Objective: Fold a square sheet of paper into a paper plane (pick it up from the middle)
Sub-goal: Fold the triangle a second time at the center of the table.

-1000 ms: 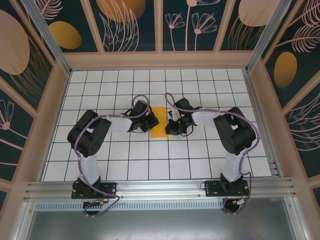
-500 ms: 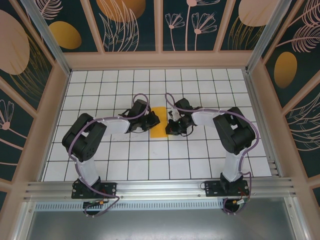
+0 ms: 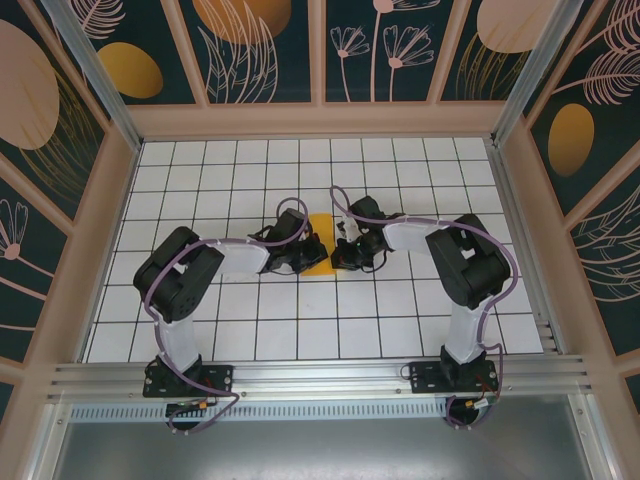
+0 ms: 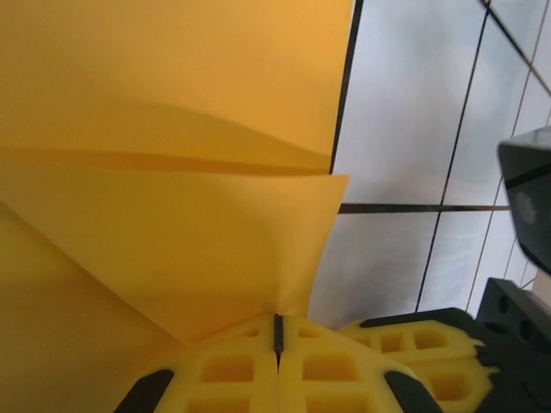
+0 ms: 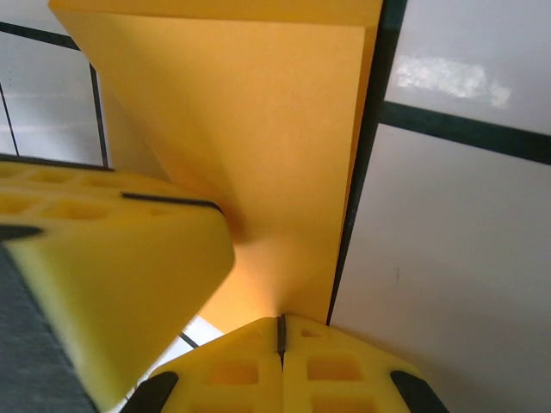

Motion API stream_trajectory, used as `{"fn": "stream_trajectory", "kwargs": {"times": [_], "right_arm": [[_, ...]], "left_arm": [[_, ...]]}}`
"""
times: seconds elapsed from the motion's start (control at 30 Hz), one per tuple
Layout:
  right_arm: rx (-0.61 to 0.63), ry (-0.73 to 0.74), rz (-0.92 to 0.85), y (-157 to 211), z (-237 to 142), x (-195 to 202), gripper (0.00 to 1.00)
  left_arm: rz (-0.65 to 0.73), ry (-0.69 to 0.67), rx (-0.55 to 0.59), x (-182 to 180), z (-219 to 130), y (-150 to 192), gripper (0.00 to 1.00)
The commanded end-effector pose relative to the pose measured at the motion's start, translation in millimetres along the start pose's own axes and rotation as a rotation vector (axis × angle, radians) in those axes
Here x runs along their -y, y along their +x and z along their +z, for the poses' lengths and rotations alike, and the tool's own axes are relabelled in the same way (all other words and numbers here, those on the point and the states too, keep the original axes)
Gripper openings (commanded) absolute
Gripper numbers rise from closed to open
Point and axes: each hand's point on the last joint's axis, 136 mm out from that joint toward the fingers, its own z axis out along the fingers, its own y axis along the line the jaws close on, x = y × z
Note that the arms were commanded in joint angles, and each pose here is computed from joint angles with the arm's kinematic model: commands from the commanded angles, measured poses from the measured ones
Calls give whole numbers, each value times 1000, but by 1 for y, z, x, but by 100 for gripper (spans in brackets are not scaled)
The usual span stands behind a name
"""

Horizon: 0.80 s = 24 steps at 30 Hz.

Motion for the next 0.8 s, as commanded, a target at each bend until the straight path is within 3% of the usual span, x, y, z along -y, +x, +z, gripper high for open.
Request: {"fn": "stream_trajectory", "kwargs": {"times": [0.0, 0.4, 0.77], "right_arm": [[-34, 114, 65, 9, 10, 30, 3], [-84, 225, 92, 33, 13, 61, 3], [-148, 361, 133, 60, 16, 97, 3]], "left_arm": [[-33, -46, -38, -17, 11, 19, 0], [-22, -152, 37, -46, 10, 10, 0], [14, -154, 123, -54, -8, -26, 0]]}}
